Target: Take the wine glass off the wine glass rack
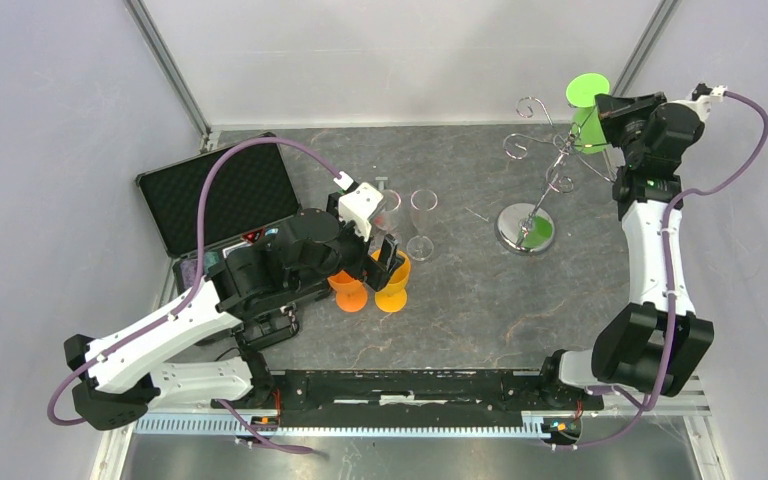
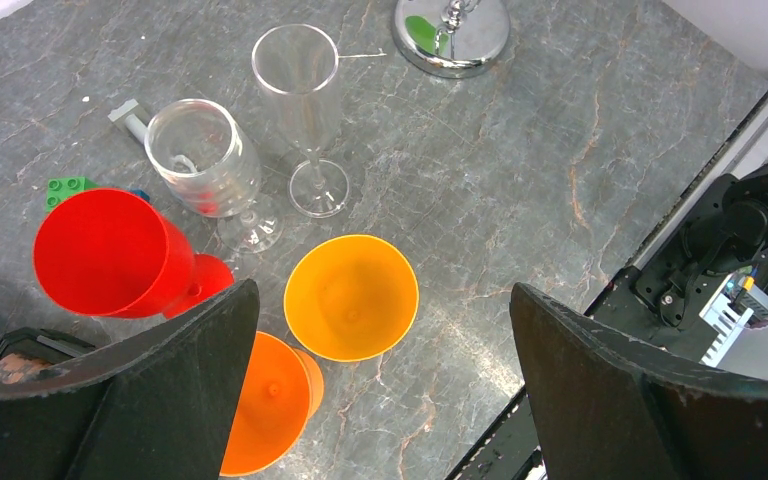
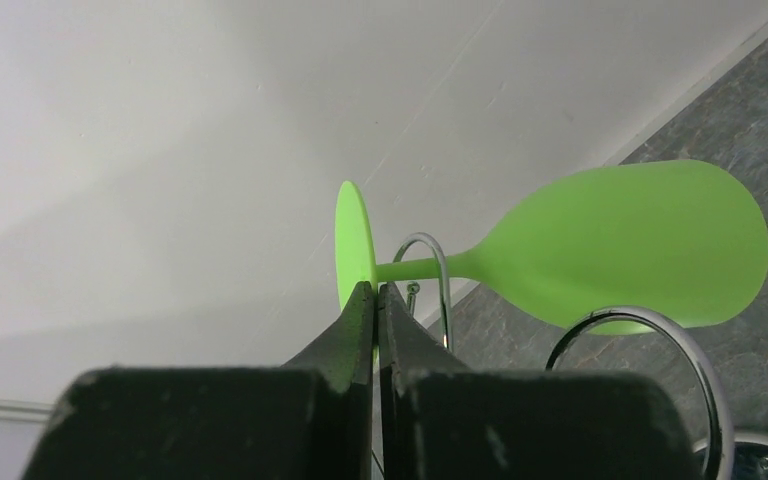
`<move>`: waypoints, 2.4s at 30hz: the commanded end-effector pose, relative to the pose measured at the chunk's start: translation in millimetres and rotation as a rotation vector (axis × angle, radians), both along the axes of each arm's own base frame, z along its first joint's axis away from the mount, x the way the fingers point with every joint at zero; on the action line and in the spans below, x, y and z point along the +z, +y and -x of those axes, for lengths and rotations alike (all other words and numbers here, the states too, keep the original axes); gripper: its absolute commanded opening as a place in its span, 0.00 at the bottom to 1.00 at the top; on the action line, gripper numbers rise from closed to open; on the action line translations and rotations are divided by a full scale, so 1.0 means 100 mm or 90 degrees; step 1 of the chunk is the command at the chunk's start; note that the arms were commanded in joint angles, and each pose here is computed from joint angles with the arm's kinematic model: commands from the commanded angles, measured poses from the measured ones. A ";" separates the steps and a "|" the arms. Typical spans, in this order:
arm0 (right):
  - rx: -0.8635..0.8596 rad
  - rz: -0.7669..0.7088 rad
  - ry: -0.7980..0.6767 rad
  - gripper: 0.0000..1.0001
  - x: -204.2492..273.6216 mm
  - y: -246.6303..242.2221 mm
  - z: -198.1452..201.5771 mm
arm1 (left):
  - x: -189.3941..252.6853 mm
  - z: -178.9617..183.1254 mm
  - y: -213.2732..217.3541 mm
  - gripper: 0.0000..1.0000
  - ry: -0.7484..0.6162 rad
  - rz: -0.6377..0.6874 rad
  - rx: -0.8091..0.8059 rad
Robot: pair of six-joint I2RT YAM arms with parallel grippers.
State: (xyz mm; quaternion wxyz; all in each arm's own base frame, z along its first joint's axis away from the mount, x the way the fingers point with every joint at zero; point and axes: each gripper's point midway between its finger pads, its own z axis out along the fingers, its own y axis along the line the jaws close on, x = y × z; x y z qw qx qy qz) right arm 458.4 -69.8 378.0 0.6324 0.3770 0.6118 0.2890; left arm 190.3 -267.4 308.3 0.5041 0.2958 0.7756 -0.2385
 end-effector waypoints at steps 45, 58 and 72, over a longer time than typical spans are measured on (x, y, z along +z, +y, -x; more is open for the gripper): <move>0.306 -0.023 -0.451 0.00 1.22 0.83 0.45 | 0.32 0.02 -0.10 1.00 -0.009 0.118 0.003; 0.416 0.027 -0.565 0.00 1.91 1.29 1.47 | 0.88 -0.10 -0.21 1.00 0.156 0.419 -0.078; 0.592 -0.111 -0.620 0.00 1.69 1.75 2.92 | 1.50 -0.40 -0.15 1.00 0.165 0.558 -0.170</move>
